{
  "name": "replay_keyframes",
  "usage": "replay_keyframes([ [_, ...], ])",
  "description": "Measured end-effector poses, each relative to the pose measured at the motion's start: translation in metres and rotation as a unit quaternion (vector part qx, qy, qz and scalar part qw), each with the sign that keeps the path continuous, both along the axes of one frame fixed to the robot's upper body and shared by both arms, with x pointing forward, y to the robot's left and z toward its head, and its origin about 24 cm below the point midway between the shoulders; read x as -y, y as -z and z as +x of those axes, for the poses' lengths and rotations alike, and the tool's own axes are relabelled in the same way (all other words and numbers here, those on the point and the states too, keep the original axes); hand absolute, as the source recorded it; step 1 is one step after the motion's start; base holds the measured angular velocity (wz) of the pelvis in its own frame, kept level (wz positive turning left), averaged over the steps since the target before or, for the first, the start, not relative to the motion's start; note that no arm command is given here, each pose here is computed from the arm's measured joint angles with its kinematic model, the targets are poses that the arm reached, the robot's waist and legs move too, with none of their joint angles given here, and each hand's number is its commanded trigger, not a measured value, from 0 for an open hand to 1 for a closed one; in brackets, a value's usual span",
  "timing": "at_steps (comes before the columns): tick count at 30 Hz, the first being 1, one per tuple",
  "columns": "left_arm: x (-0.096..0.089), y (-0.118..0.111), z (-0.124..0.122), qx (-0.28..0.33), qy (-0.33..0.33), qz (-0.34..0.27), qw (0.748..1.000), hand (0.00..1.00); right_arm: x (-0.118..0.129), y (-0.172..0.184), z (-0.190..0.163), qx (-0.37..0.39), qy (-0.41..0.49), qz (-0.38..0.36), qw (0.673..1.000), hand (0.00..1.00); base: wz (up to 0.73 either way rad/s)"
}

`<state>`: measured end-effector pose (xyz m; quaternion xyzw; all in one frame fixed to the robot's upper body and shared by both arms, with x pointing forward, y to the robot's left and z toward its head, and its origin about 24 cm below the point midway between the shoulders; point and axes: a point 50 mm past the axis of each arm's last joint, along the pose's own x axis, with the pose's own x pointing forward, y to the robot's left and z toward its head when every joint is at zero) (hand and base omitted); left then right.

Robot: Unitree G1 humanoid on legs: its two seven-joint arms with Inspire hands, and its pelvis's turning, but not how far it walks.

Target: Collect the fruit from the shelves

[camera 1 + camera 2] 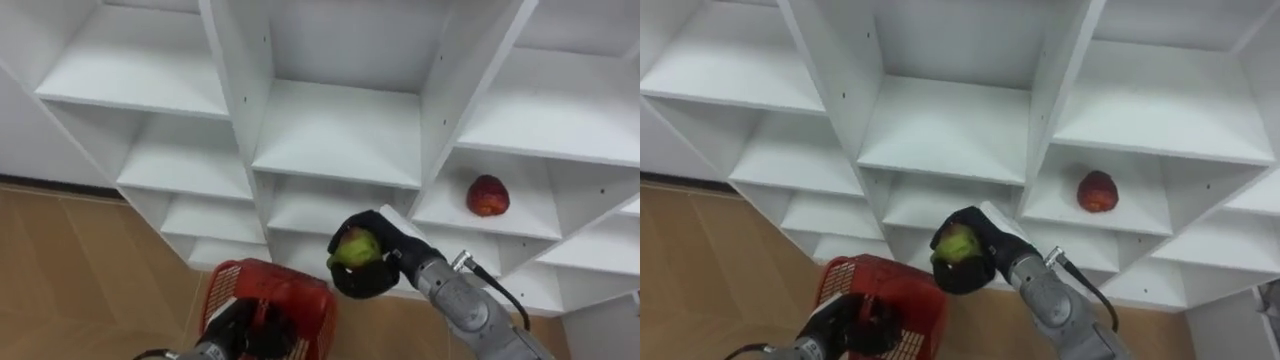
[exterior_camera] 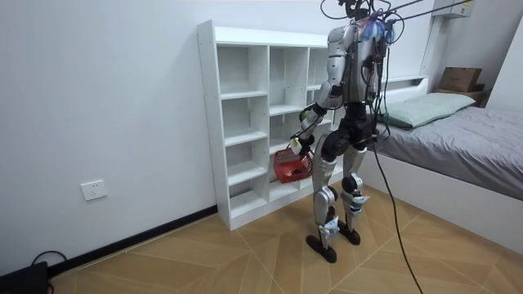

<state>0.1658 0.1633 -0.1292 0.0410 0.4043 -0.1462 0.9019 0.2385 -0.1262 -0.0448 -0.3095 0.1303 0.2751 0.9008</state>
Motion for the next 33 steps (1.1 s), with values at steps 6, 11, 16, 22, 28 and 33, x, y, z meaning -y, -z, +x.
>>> replay_keyframes([
  [6, 0.007, 0.001, 0.0, -0.001, 0.007, -0.005, 1.0, 1.0, -0.005, 0.01, -0.01, -0.028, -0.011, 0.0, 1.0, 1.0, -0.1],
  [11, 0.017, 0.0, 0.003, 0.008, 0.009, -0.021, 1.0, 1.0, -0.01, 0.013, -0.014, -0.04, -0.022, 0.006, 0.999, 1.0, -0.11],
  [16, 0.024, -0.004, 0.01, 0.017, 0.002, -0.04, 0.999, 1.0, -0.011, 0.013, -0.015, -0.04, -0.032, -0.003, 0.999, 1.0, -0.03],
  [22, 0.028, -0.008, 0.015, 0.032, -0.006, -0.055, 0.998, 1.0, -0.012, 0.016, -0.018, -0.046, -0.032, -0.002, 0.998, 1.0, -0.02],
  [28, 0.03, -0.01, 0.018, 0.04, -0.004, -0.058, 0.998, 1.0, -0.012, 0.023, -0.023, -0.068, -0.033, -0.006, 0.997, 1.0, -0.05],
  [33, 0.03, -0.01, 0.018, 0.04, -0.002, -0.057, 0.998, 1.0, -0.012, 0.026, -0.024, -0.075, -0.035, -0.007, 0.997, 1.0, 0.0],
])
